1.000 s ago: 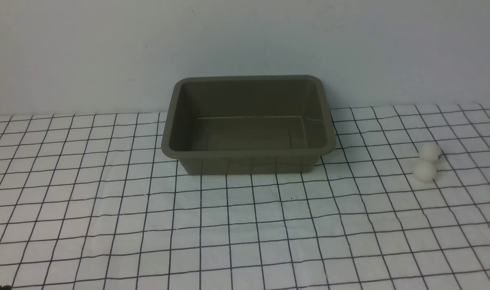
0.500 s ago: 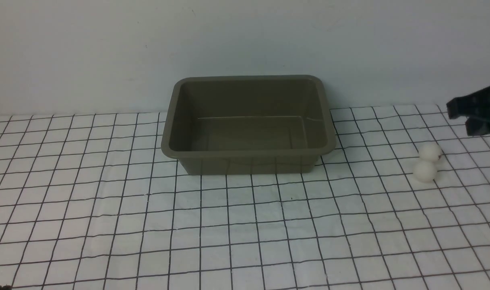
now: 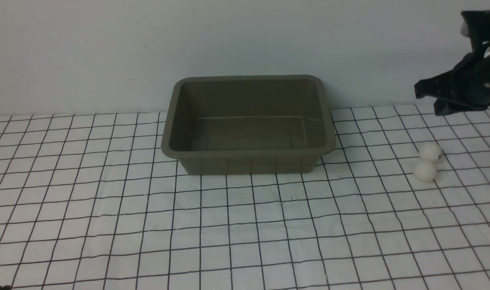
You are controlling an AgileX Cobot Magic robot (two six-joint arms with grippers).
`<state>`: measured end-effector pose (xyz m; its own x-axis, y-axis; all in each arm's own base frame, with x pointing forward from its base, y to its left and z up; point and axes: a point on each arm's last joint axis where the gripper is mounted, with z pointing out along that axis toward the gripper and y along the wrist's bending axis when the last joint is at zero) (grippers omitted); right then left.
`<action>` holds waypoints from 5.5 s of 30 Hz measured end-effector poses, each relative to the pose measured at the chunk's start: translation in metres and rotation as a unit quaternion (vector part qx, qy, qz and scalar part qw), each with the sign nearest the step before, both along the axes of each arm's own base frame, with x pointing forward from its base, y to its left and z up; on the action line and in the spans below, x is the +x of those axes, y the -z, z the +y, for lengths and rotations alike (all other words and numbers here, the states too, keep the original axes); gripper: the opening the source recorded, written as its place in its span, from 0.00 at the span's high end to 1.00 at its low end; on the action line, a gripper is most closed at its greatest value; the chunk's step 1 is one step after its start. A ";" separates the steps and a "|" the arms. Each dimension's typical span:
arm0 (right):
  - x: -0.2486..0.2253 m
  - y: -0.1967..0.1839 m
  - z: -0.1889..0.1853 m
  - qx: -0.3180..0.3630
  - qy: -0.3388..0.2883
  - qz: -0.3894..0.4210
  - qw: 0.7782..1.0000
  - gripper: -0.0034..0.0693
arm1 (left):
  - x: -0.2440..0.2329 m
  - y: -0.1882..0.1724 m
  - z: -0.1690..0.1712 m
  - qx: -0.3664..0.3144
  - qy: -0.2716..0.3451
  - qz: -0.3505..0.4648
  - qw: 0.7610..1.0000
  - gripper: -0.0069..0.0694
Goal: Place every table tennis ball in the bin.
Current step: Use the right arm to clamp the table tennis ball closest to it, then use the right arm to put the table tennis ball into the box, then use the right arm to clamp the table tennis ball closest to it
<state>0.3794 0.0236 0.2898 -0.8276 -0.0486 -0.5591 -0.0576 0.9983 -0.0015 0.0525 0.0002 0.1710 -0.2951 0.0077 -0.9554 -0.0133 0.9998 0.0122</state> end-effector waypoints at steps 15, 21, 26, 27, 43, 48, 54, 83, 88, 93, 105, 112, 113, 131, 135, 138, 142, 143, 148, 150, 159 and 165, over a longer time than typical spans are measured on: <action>0.031 0.052 -0.005 -0.051 0.000 0.060 0.997 0.36 | 0.000 0.000 0.000 0.000 0.000 0.000 1.000 0.92; 0.049 0.063 -0.009 -0.068 0.024 0.085 0.994 0.21 | 0.000 0.000 0.000 0.000 0.000 0.000 1.000 0.92; 0.070 0.080 -0.015 -0.076 0.037 0.119 0.989 0.18 | 0.000 0.000 0.000 0.000 0.000 0.000 1.000 0.92; 0.072 0.080 -0.016 -0.076 0.039 0.119 0.989 0.18 | 0.000 0.000 0.000 0.000 0.000 0.000 1.000 0.92; 0.089 0.110 -0.044 -0.003 0.064 0.165 0.984 0.18 | 0.000 0.000 0.000 0.000 0.000 0.000 1.000 0.92; 0.092 0.122 -0.044 0.007 0.063 0.177 0.982 0.18 | 0.000 0.000 0.000 0.000 0.000 0.000 1.000 0.92; 0.095 0.134 -0.044 0.007 0.060 0.178 0.982 0.20 | 0.000 0.000 0.000 0.000 0.000 0.000 1.000 0.92; 0.122 0.065 -0.024 0.082 0.012 0.108 0.991 0.45 | 0.000 0.000 0.000 0.000 0.000 0.000 1.000 0.92; 0.119 0.048 0.049 0.120 -0.103 0.089 0.983 0.45 | 0.000 0.000 0.000 0.000 0.000 0.000 1.000 0.92; 0.098 0.047 0.152 0.077 -0.214 0.066 0.971 0.45 | 0.000 0.000 0.000 0.000 0.000 0.000 1.000 0.92; 0.090 0.088 0.198 -0.003 -0.254 0.080 0.964 0.45 | 0.000 0.000 0.000 0.000 0.000 0.000 1.000 0.92; 0.091 0.090 0.198 -0.008 -0.256 0.078 0.963 0.42 | 0.000 0.000 0.000 0.000 0.000 0.000 1.000 0.92; 0.092 0.090 0.198 -0.008 -0.256 0.076 0.964 0.40 | 0.000 0.000 0.000 0.000 0.000 0.000 1.000 0.92; 0.088 0.004 0.159 -0.051 -0.216 0.023 0.975 0.35 | 0.000 0.000 0.000 0.000 0.000 0.000 1.000 0.92; 0.085 -0.031 0.124 -0.049 -0.179 -0.008 0.983 0.35 | 0.000 0.000 0.000 0.000 0.000 0.000 1.000 0.92; 0.077 -0.050 0.058 -0.055 -0.111 -0.003 0.992 0.35 | 0.000 0.000 0.000 0.000 0.000 0.000 1.000 0.92; 0.064 -0.033 0.011 -0.045 -0.064 0.050 0.996 0.35 | 0.000 0.000 0.000 0.000 0.000 0.000 1.000 0.92; 0.059 -0.025 0.003 -0.031 -0.057 0.067 0.996 0.35 | 0.000 0.000 0.000 0.000 0.000 0.000 1.000 0.92; 0.044 0.010 -0.008 0.000 -0.045 0.135 0.990 0.35 | 0.000 0.000 0.000 0.000 0.000 0.000 1.000 0.92; 0.040 0.026 -0.007 0.005 -0.048 0.156 0.987 0.35 | 0.000 0.000 0.000 0.000 0.000 0.000 1.000 0.92; 0.033 0.060 -0.007 0.002 -0.046 0.172 0.984 0.35 | 0.000 0.000 0.000 0.000 0.000 0.000 1.000 0.92; 0.037 0.069 -0.010 -0.018 -0.044 0.174 0.984 0.35 | 0.000 0.000 0.000 0.000 0.000 0.000 1.000 0.92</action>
<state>0.4160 0.0133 0.2212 -0.9604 -0.1430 -0.2389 -0.1469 0.9892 -0.0016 0.0525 0.0002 0.1710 -0.2951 0.0077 -0.9554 -0.0133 0.9998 0.0122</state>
